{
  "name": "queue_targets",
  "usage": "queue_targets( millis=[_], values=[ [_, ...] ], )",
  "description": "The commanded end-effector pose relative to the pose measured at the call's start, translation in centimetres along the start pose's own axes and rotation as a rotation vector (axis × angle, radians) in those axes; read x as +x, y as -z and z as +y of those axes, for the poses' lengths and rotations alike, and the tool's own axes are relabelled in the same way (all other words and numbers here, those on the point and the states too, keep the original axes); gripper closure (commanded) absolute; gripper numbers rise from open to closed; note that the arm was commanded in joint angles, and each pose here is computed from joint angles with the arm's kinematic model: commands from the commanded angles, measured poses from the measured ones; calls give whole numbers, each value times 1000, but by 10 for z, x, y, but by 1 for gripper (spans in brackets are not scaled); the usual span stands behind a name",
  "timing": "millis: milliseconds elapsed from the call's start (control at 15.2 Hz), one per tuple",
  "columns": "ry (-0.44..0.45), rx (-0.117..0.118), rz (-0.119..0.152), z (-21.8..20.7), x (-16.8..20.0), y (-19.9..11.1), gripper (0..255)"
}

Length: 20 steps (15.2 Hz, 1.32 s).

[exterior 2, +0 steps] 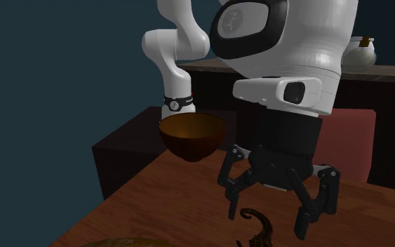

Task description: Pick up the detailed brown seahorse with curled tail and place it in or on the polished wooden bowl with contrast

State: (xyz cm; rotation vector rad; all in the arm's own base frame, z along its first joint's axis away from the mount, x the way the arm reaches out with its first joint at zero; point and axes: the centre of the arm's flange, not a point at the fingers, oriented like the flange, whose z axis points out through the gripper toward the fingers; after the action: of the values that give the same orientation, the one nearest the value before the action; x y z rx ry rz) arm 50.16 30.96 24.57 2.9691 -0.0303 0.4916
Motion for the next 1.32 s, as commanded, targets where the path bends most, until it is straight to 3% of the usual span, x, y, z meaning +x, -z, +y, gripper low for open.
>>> queue_targets(
  millis=[0, 198, 660, 726, 1254],
  values=[
    [2, 2, 4, -1, -2, -11, 0],
    [2, 2, 4, -1, -2, -25, 0],
    [2, 2, 4, -1, -2, -25, 0],
    [2, 2, 4, -1, -2, -25, 255],
    [2, 2, 4, -1, -2, -25, 255]
  ],
)
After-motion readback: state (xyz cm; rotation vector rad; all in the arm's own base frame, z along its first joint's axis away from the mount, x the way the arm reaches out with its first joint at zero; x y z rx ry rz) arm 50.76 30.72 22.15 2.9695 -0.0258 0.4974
